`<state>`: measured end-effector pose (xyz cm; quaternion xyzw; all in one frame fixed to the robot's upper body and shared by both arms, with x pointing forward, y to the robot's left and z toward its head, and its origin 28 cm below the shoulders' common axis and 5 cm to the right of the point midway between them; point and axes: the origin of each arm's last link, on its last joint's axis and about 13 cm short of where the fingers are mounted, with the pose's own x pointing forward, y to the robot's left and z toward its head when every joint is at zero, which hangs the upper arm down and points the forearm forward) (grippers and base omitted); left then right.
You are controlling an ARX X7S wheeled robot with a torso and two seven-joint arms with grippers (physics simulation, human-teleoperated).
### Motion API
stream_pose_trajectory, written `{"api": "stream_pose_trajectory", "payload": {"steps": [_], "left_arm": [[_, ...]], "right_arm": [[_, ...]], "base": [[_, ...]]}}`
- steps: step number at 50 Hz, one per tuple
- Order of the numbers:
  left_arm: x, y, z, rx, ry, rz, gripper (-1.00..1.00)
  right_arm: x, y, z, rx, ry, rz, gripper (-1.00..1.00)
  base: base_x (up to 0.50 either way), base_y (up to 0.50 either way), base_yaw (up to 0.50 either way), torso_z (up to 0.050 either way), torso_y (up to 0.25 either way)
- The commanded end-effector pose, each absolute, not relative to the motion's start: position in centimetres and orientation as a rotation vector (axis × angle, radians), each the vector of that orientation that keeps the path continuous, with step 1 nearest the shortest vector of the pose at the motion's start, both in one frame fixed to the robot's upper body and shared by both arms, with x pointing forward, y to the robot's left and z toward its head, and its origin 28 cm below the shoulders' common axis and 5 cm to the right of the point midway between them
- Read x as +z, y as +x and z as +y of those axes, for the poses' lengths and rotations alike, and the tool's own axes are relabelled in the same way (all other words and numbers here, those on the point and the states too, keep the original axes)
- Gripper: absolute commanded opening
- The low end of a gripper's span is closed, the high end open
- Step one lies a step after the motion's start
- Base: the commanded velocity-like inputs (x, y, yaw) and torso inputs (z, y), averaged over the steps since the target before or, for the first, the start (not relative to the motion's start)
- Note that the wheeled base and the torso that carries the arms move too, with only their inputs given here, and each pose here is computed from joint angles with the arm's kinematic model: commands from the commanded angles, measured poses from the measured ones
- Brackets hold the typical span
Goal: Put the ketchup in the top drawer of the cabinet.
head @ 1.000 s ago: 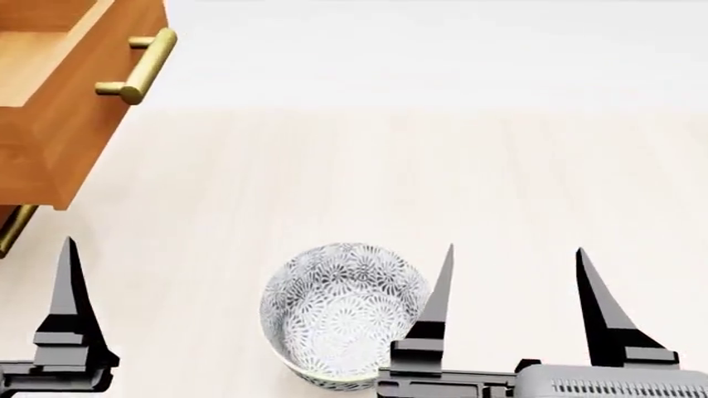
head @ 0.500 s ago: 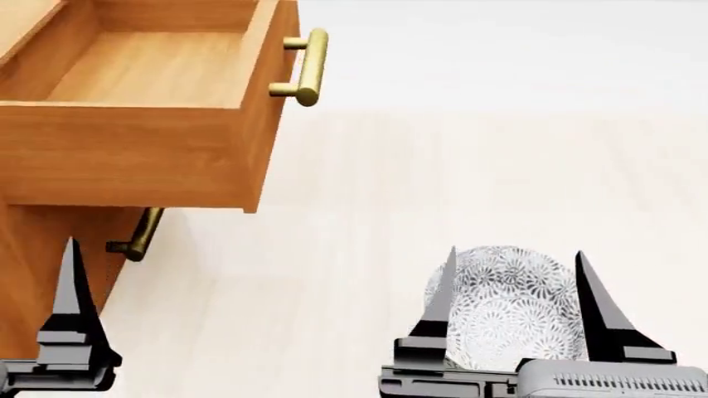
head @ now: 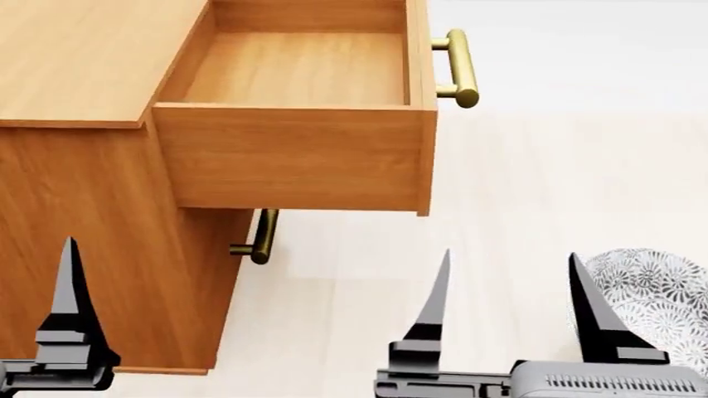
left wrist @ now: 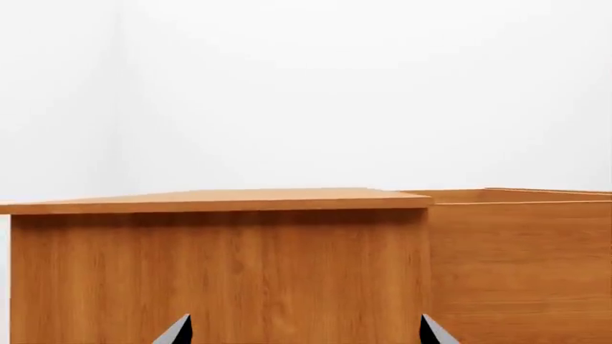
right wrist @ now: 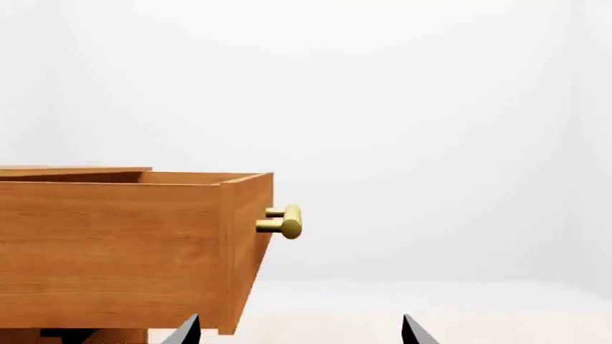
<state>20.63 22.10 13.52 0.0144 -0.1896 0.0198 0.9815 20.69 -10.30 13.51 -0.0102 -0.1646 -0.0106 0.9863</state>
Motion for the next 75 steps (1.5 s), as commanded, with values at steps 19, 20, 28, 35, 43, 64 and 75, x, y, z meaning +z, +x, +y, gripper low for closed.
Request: {"api": "stream_pose_trajectory", "payload": {"steps": [19,20,28,35,43,64,75], "left_arm": [[13.4,20.5,22.1,0.043,0.028,-0.38,1.0],[13.4,20.5,22.1,0.043,0.027,-0.381,1.0],[13.4,20.6,22.1,0.043,0.028,-0.38,1.0],[13.3,20.6,22.1,0.05,0.035,-0.379,1.0],[13.2,20.7,22.0,0.051,0.036,-0.376,1.0],[13.1,20.6,22.0,0.057,0.033,-0.373,1.0],[13.1,20.6,21.9,0.06,0.033,-0.372,1.0]], "right_arm": [[13.5,20.6,-10.3,-0.007,-0.049,-0.339,1.0],[13.5,20.6,-10.3,-0.007,-0.048,-0.338,1.0],[13.9,20.3,-11.0,-0.013,-0.066,-0.353,1.0],[14.4,20.1,-13.3,-0.074,-0.148,-0.362,1.0],[15.2,19.5,-16.3,-0.151,-0.187,-0.362,1.0],[16.5,20.0,-21.2,-0.243,-0.225,-0.32,1.0],[15.4,21.3,-23.4,-0.232,-0.224,-0.273,1.0]], "base": [[0.0,-0.11,0.0,0.0,0.0],[0.0,0.0,0.0,0.0,0.0],[0.0,0.0,0.0,0.0,0.0],[0.0,0.0,0.0,0.0,0.0],[0.0,0.0,0.0,0.0,0.0],[0.0,0.0,0.0,0.0,0.0],[0.0,0.0,0.0,0.0,0.0]]}}
